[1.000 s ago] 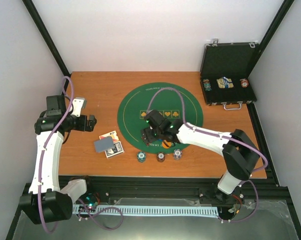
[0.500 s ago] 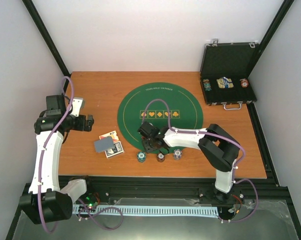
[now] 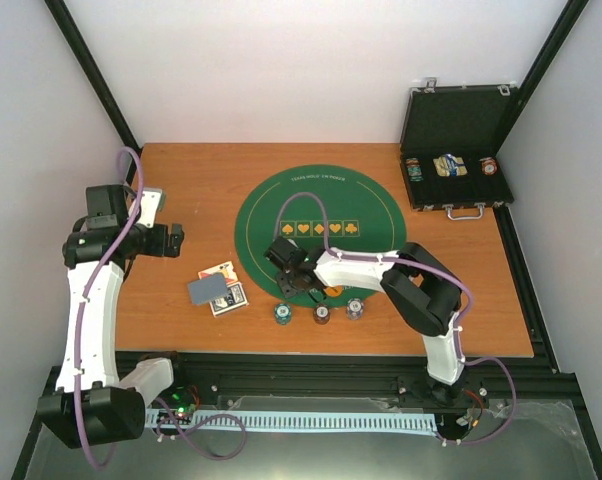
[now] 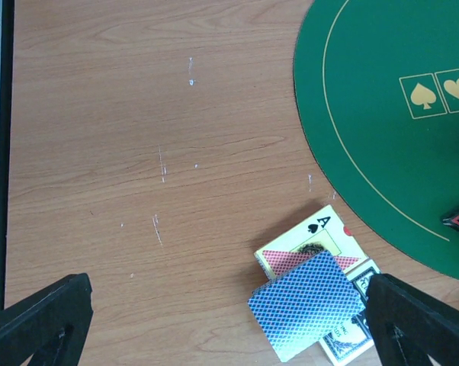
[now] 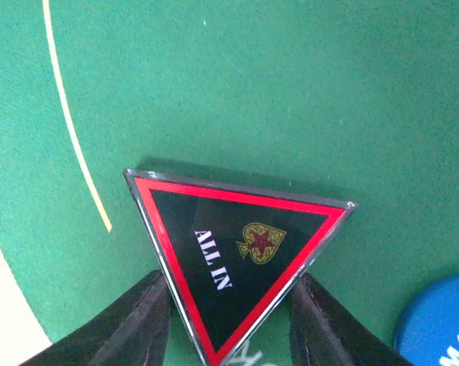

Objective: Distribute texas hold em gaming equipment

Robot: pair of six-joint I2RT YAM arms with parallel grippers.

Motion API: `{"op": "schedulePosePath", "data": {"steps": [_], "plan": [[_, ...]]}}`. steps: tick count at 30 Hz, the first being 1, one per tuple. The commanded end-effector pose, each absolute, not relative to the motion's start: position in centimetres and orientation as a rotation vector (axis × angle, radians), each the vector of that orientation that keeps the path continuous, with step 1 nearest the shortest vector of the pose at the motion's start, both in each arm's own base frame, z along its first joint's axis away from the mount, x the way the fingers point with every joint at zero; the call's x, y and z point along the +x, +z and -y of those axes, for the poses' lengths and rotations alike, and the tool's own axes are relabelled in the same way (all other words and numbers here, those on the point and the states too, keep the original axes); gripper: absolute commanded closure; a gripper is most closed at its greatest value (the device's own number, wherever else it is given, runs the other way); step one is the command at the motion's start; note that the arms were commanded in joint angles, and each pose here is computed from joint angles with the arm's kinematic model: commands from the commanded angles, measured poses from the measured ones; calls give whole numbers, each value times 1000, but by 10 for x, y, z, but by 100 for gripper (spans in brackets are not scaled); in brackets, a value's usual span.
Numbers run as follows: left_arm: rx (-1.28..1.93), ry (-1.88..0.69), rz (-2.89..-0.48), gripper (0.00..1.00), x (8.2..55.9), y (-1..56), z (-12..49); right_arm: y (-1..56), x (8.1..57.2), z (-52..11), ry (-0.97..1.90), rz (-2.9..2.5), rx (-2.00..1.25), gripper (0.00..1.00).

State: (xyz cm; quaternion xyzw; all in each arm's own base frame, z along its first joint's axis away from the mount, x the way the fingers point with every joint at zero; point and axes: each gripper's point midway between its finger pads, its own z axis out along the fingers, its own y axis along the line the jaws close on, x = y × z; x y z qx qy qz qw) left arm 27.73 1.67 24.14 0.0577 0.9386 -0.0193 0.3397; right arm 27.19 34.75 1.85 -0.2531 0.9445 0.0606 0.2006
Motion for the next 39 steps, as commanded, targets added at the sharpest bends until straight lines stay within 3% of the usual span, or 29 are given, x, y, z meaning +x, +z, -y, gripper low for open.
{"op": "schedulePosePath", "data": {"steps": [1, 18, 29, 33, 39], "plan": [[149, -25, -2412, 0, 273, 258, -20, -2, 281, -348, 121, -2662, -732, 59], [130, 0, -2458, 0, 265, 250, -24, 2, 342, -415, 143, -2606, -776, 66], [142, -14, -2461, 0, 262, 248, -21, 2, 378, -403, 85, -2631, -657, 65], [145, -12, -2458, 0, 262, 249, -21, 20, 382, -395, 65, -2604, -632, 59], [157, -19, -2456, 0, 263, 249, -20, 60, 367, -378, 96, -2558, -655, 39]]}}
